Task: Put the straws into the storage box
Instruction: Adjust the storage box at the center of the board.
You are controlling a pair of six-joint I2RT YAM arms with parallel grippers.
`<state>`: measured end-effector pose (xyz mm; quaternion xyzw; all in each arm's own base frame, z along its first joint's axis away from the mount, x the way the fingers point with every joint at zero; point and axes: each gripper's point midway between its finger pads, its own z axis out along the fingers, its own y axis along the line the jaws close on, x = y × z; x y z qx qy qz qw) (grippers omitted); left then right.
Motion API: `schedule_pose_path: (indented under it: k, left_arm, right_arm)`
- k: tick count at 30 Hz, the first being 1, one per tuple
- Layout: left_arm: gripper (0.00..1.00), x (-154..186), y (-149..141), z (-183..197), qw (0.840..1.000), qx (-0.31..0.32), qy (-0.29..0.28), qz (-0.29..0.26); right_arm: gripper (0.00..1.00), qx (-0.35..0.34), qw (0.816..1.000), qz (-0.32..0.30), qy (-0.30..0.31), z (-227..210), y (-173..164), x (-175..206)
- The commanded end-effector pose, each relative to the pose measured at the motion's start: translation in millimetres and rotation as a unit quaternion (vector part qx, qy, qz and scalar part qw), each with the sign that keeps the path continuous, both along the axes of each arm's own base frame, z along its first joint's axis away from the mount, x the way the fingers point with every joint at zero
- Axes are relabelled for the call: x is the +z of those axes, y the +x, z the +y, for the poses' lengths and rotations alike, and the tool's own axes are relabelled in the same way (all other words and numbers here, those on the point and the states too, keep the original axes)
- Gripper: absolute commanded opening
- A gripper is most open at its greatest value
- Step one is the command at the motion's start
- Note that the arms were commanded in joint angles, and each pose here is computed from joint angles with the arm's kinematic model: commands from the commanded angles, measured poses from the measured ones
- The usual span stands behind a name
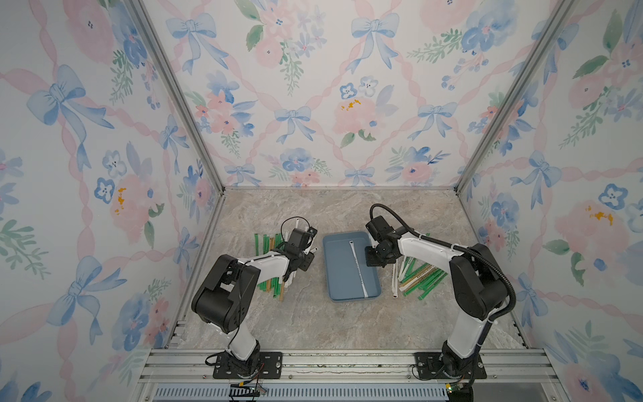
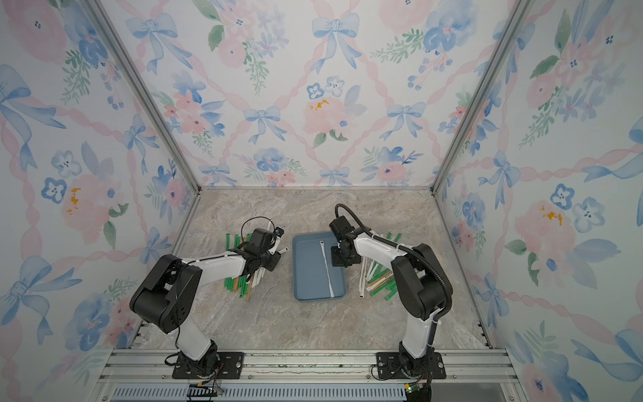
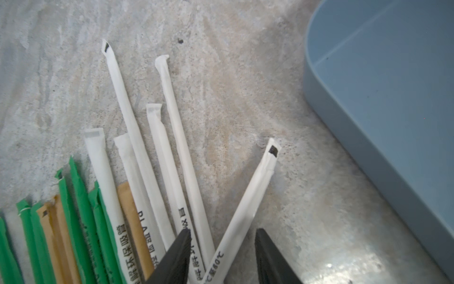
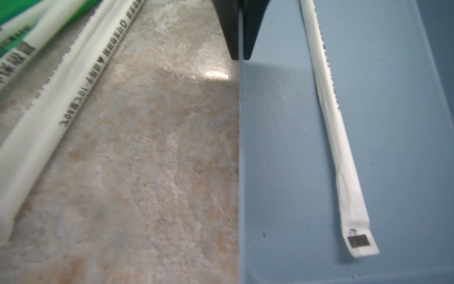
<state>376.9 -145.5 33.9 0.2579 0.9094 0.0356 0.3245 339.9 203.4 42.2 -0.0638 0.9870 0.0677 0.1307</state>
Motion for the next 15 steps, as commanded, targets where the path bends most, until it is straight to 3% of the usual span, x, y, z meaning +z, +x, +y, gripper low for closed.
schedule_pose_path:
  k: [1, 7, 15]
  left_arm:
    - [0.45, -7.2, -1.1, -4.1, 1.0, -0.022, 0.006, 0.013]
    - [0.32, -11.5, 0.3, -3.7, 1.0, -0.022, 0.011, 0.017]
    - [0.14, -10.0, 1.2, -3.1, 1.0, -0.009, 0.004, 0.016]
  right_arm:
    - [0.12, 0.018, 1.0, 0.001, 0.013, 0.3, -3.9, 4.5]
    - [0.21, -0.005, 0.999, -0.011, 0.031, -2.5, -3.9, 18.4]
    - [0.24, -0.038, 0.998, -0.019, 0.045, -17.7, -2.7, 29.3]
